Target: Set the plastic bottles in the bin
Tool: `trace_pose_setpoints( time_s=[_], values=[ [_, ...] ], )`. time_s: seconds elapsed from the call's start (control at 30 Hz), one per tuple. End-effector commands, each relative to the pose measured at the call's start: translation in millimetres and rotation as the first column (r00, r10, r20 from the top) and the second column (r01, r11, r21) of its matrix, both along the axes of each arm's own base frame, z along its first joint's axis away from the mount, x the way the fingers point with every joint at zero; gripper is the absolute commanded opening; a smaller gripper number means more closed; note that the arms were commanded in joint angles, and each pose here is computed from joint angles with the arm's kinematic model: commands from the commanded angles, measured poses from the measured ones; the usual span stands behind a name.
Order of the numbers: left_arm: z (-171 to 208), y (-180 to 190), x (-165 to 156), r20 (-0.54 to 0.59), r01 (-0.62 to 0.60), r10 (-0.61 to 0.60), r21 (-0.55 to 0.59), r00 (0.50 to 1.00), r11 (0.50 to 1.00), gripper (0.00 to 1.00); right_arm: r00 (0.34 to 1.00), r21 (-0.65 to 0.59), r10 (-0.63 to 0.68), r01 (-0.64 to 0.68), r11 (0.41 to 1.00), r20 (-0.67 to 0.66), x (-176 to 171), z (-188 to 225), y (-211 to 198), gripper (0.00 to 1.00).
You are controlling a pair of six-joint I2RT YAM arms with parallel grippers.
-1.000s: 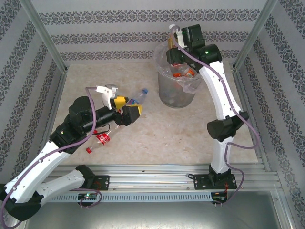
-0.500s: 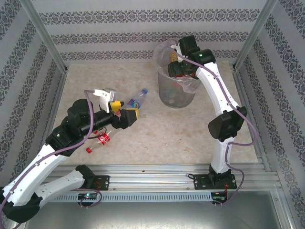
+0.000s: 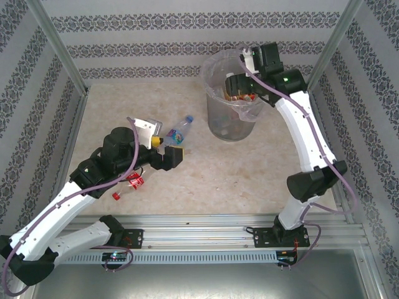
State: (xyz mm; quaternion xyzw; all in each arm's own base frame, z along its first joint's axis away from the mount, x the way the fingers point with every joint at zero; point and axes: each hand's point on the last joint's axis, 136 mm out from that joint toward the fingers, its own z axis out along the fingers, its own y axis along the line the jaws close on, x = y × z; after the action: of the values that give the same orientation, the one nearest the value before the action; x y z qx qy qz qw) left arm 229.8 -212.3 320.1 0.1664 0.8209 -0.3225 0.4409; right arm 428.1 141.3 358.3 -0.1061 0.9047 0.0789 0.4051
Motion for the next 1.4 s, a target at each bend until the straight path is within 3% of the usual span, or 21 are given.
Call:
trace_pose_setpoints(
  time_s=[0.0,0.3,0.67,0.9,1.03,1.37],
  values=[
    [-6,1,-3,-0.002,0.016,-0.016,0.056,1.0,0.998,1.0,0.999,0.07,0.013,-0.015,0.997,0.029,-20,14,1,0.91],
    [-32,14,16,-0.064,-0.068,0.084,0.23,0.994,0.971,1.0,0.992,0.281,0.115,-0.122,0.952,0.043,-109,9,13,0.92],
    [-89,24,58,-0.23,-0.089,0.24,0.52,0.943,0.849,1.0,0.96,0.524,0.28,-0.226,0.821,-0.026,-204,-45,38,0.98],
    [-123,26,99,-0.317,-0.057,0.287,0.575,0.904,0.816,0.99,0.955,0.604,0.279,-0.165,0.78,-0.098,-230,-92,38,0.98],
    [-146,24,120,-0.377,0.01,0.251,0.571,0.891,0.821,0.98,0.956,0.629,0.27,-0.138,0.765,-0.118,-237,-106,37,0.98],
    [-202,30,158,-0.404,0.112,0.25,0.687,0.88,0.718,0.96,0.961,0.617,0.244,-0.112,0.779,-0.134,-244,-112,31,0.98]
  ],
)
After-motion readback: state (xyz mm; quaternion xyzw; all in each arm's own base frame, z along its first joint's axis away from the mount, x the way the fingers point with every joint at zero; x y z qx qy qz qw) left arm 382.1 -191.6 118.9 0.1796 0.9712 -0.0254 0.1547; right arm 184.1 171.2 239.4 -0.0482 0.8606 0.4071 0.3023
